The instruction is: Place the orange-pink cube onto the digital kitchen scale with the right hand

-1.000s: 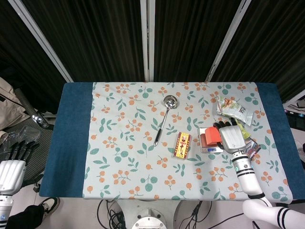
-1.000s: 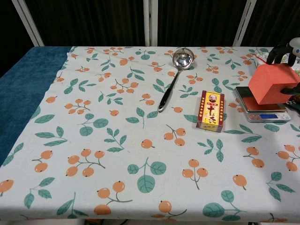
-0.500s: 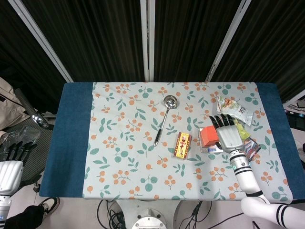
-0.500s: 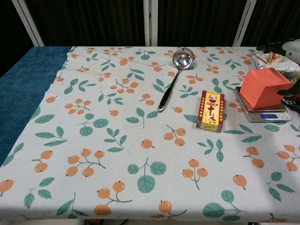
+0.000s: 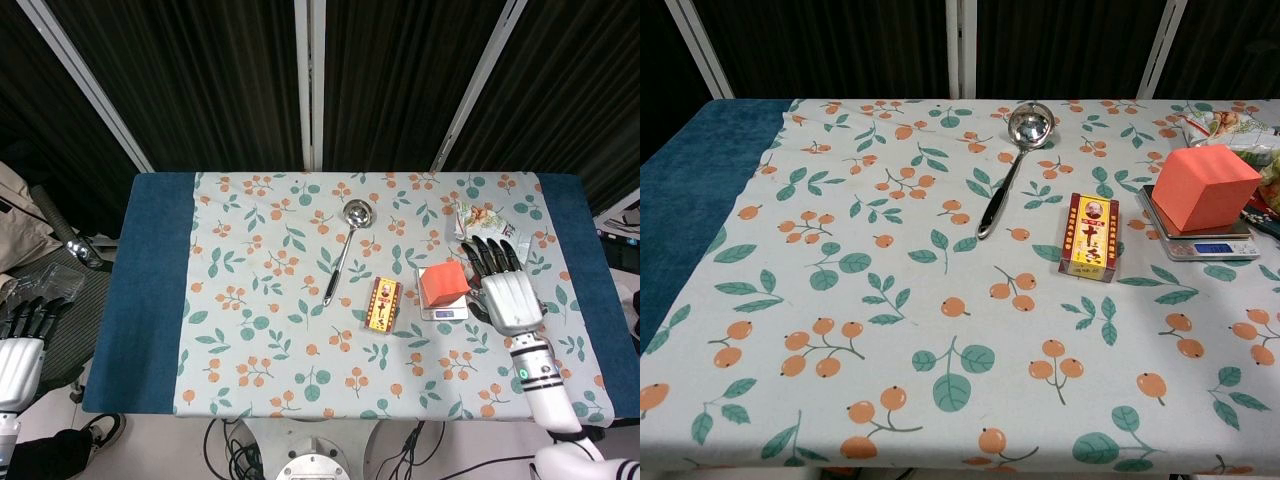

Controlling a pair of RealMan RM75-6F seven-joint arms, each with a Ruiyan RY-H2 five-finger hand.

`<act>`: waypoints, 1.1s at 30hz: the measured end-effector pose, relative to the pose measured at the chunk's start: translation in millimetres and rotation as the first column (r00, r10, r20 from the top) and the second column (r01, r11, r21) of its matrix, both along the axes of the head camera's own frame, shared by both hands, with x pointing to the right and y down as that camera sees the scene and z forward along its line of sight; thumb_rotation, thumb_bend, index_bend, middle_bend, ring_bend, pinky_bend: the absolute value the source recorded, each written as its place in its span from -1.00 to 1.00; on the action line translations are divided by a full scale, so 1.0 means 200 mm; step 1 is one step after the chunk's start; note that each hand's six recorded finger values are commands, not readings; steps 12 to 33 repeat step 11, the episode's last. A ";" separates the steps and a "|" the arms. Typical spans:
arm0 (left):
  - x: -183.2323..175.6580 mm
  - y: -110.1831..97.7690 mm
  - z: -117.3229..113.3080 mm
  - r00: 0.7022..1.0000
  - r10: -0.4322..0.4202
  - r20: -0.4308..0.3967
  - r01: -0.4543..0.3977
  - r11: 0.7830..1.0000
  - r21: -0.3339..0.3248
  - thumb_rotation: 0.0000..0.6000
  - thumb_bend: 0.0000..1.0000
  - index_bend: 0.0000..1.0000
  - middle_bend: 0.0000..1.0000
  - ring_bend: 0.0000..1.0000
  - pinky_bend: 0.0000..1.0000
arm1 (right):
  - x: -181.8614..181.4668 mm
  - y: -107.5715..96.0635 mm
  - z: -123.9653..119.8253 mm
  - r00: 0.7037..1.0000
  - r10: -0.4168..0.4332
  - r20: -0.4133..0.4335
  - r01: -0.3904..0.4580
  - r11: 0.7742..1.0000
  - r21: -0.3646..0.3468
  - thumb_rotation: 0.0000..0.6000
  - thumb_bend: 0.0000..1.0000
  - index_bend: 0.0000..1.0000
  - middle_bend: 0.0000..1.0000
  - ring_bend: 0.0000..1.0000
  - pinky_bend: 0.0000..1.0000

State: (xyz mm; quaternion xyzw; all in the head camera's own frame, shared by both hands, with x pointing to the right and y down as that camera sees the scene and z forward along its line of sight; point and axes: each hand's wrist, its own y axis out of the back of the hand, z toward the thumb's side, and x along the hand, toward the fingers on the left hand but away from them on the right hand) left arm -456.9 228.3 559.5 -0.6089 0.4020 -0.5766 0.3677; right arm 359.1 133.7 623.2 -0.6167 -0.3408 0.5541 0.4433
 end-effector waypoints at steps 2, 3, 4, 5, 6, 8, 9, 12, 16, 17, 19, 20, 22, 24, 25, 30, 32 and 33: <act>0.00 0.00 0.00 1.000 0.004 0.001 -0.004 1.000 0.000 1.00 -0.93 -0.71 -0.82 -1.00 -0.89 | 0.07 0.07 -0.06 1.000 -0.001 0.001 0.001 0.999 0.043 1.00 -0.84 -1.00 -1.00 -1.00 -1.00; 0.01 0.00 -0.01 1.000 0.005 0.002 -0.005 1.000 0.000 1.00 -0.93 -0.71 -0.82 -1.00 -0.89 | 0.13 0.13 -0.10 1.000 0.012 0.000 -0.012 0.998 0.067 1.00 -0.84 -1.00 -1.00 -1.00 -1.00; 0.01 0.01 -0.01 1.000 0.006 0.005 -0.006 1.000 -0.001 1.00 -0.93 -0.71 -0.82 -1.00 -0.89 | 0.18 0.17 -0.12 1.000 0.027 -0.002 -0.027 0.996 0.082 1.00 -0.84 -1.00 -1.00 -1.00 -1.00; 0.00 0.01 -0.01 1.000 0.009 0.009 -0.009 1.000 -0.001 1.00 -0.93 -0.71 -0.82 -1.00 -0.89 | 0.24 0.22 -0.14 0.999 0.046 -0.004 -0.045 0.995 0.094 1.00 -0.84 -1.00 -1.00 -1.00 -1.00; 0.00 0.01 -0.01 1.000 0.012 0.014 -0.012 1.000 -0.001 1.00 -0.93 -0.71 -0.82 -1.00 -0.89 | 0.31 0.28 -0.17 0.997 0.071 -0.006 -0.070 0.992 0.108 1.00 -0.84 -1.00 -1.00 -1.00 -1.00; 0.00 0.01 0.00 1.000 0.016 0.021 -0.016 1.000 -0.005 1.00 -0.93 -0.71 -0.82 -1.00 -0.89 | 0.40 0.35 -0.20 0.995 0.104 -0.006 -0.102 0.987 0.125 1.00 -0.84 -1.00 -1.00 -1.00 -1.00; 0.00 0.01 0.00 1.000 0.017 0.021 -0.017 1.000 -0.005 1.00 -0.93 -0.71 -0.82 -1.00 -0.89 | 0.44 0.40 -0.21 0.993 0.117 -0.004 -0.116 0.984 0.133 1.00 -0.84 -1.00 -1.00 -1.00 -1.00; 0.01 0.00 0.01 1.000 0.022 0.022 -0.022 1.000 -0.004 1.00 -0.93 -0.71 -0.82 -1.00 -0.89 | 0.49 0.45 -0.23 0.992 0.128 0.000 -0.126 0.982 0.141 1.00 -0.84 -1.00 -1.00 -1.00 -1.00; 0.01 0.00 0.01 1.000 0.022 0.022 -0.022 1.000 -0.004 1.00 -0.93 -0.71 -0.82 -1.00 -0.89 | 0.49 0.45 -0.23 0.992 0.128 0.000 -0.126 0.982 0.141 1.00 -0.84 -1.00 -1.00 -1.00 -1.00; 0.01 0.00 0.01 1.000 0.022 0.022 -0.022 1.000 -0.004 1.00 -0.93 -0.71 -0.82 -1.00 -0.89 | 0.49 0.45 -0.23 0.992 0.128 0.000 -0.126 0.982 0.141 1.00 -0.84 -1.00 -1.00 -1.00 -1.00; 0.01 0.00 0.01 1.000 0.022 0.022 -0.022 1.000 -0.004 1.00 -0.93 -0.71 -0.82 -1.00 -0.89 | 0.49 0.45 -0.23 0.992 0.128 0.000 -0.126 0.982 0.141 1.00 -0.84 -1.00 -1.00 -1.00 -1.00; 0.01 0.00 0.01 1.000 0.022 0.022 -0.022 1.000 -0.004 1.00 -0.93 -0.71 -0.82 -1.00 -0.89 | 0.49 0.45 -0.23 0.992 0.128 0.000 -0.126 0.982 0.141 1.00 -0.84 -1.00 -1.00 -1.00 -1.00; 0.01 0.00 0.01 1.000 0.022 0.022 -0.022 1.000 -0.004 1.00 -0.93 -0.71 -0.82 -1.00 -0.89 | 0.49 0.45 -0.23 0.992 0.128 0.000 -0.126 0.982 0.141 1.00 -0.84 -1.00 -1.00 -1.00 -1.00; 0.01 0.00 0.01 1.000 0.022 0.022 -0.022 1.000 -0.004 1.00 -0.93 -0.71 -0.82 -1.00 -0.89 | 0.49 0.45 -0.23 0.992 0.128 0.000 -0.126 0.982 0.141 1.00 -0.84 -1.00 -1.00 -1.00 -1.00; 0.01 0.00 0.01 1.000 0.022 0.022 -0.022 1.000 -0.004 1.00 -0.93 -0.71 -0.82 -1.00 -0.89 | 0.49 0.45 -0.23 0.992 0.128 0.000 -0.126 0.982 0.141 1.00 -0.84 -1.00 -1.00 -1.00 -1.00; 0.01 0.00 0.01 1.000 0.022 0.022 -0.022 1.000 -0.004 1.00 -0.93 -0.71 -0.82 -1.00 -0.89 | 0.49 0.45 -0.23 0.992 0.128 0.000 -0.126 0.982 0.141 1.00 -0.84 -1.00 -1.00 -1.00 -1.00; 0.01 0.00 0.01 1.000 0.022 0.022 -0.022 1.000 -0.004 1.00 -0.93 -0.71 -0.82 -1.00 -0.89 | 0.49 0.45 -0.23 0.992 0.128 0.000 -0.126 0.982 0.141 1.00 -0.84 -1.00 -1.00 -1.00 -1.00; 0.01 0.00 0.01 1.000 0.022 0.022 -0.022 1.000 -0.004 1.00 -0.93 -0.71 -0.82 -1.00 -0.89 | 0.49 0.45 -0.23 0.992 0.128 0.000 -0.126 0.982 0.141 1.00 -0.84 -1.00 -1.00 -1.00 -1.00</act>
